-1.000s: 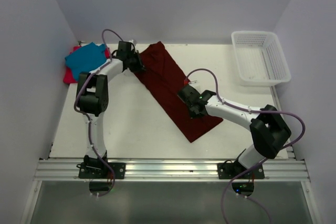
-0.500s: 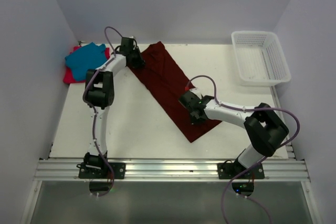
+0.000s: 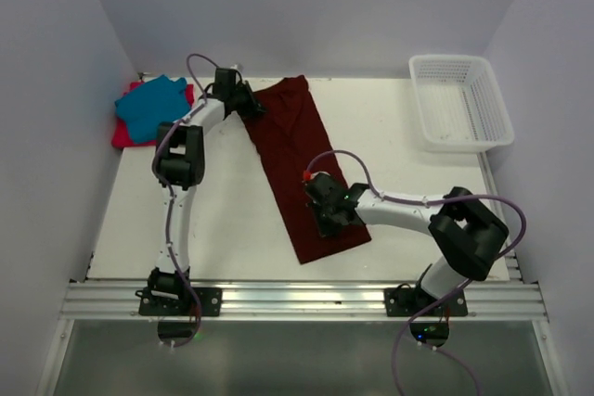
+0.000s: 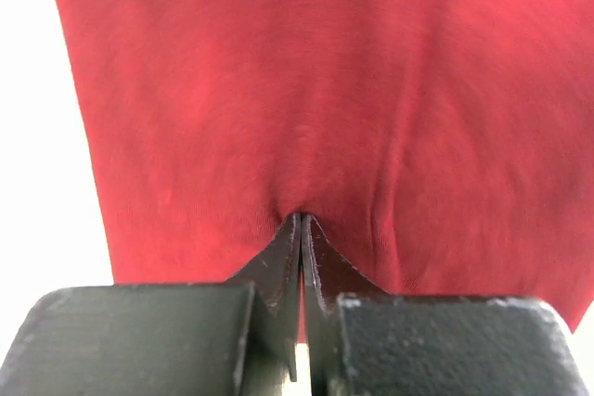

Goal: Fold and stack the t-shirts
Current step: Rotate the tshirt 90 degrees

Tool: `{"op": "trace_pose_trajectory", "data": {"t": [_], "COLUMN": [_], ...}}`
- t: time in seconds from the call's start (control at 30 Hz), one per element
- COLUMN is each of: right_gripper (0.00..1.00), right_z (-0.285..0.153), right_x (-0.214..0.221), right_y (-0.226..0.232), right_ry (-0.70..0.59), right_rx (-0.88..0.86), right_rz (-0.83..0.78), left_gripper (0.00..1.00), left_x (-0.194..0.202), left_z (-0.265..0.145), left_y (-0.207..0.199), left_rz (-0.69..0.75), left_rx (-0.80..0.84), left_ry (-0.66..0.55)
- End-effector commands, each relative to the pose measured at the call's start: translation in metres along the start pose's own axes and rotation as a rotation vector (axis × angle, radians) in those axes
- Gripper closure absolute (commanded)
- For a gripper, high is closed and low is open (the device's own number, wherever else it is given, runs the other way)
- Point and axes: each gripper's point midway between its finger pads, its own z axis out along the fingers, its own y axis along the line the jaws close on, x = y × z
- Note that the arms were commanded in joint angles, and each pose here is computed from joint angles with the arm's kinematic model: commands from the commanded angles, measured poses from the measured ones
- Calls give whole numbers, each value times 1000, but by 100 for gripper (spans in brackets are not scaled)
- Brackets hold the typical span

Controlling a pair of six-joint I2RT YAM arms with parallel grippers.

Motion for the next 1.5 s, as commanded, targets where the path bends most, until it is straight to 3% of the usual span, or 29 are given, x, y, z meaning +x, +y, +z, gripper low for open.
{"op": "trace_pose_trajectory", "data": {"t": [0.0,0.27,0.5,0.67,0.87,0.9,0.93,0.97,1.0,1.07,1.13,1.17,1.3,1.4,1.43,1.47], "right_gripper": [100,100,100,100,100,98,91,81,65,49,45,44,41,41,41,41], "right_z": [0,-2,0,-8,-31,-34,-44,-56,-64,-94,-115,-132,-143,-116,-103,-112], "right_x": [76,103,98,80,42,32,26,6,-8,-41,-64,-84,-150,-197,-204,-232], "right_y": [56,121,129,124,128,125,125,131,129,136,138,140,108,70,52,50], "right_ry": [238,299,270,205,97,60,43,-17,-68,-175,-247,-294,-359,-332,-289,-342], "right_rx": [-269,-403,-368,-315,-268,-237,-240,-235,-207,-216,-209,-221,-133,17,75,97], "right_rz": [-105,-229,-244,-267,-306,-309,-323,-324,-326,-339,-359,-345,-221,-166,-149,-127], "left_gripper": [100,100,100,100,100,100,100,100,100,83,74,64,57,50,45,44], "left_x": [19,36,37,7,-64,-76,-88,-97,-105,-122,-133,-130,-108,-67,-35,-24], "left_z": [20,37,37,12,-51,-63,-82,-94,-107,-144,-186,-192,-235,-282,-270,-276], "left_y": [-7,-32,-56,-84,-120,-120,-133,-138,-140,-158,-173,-171,-153,-146,-119,-117], "left_rz": [-55,-77,-68,-18,49,54,75,93,105,187,244,257,291,281,235,223], "left_rx": [115,273,408,470,535,542,564,574,578,589,566,537,386,357,311,323], "left_ry": [71,121,133,76,-64,-82,-109,-133,-150,-214,-269,-275,-336,-354,-294,-298]}}
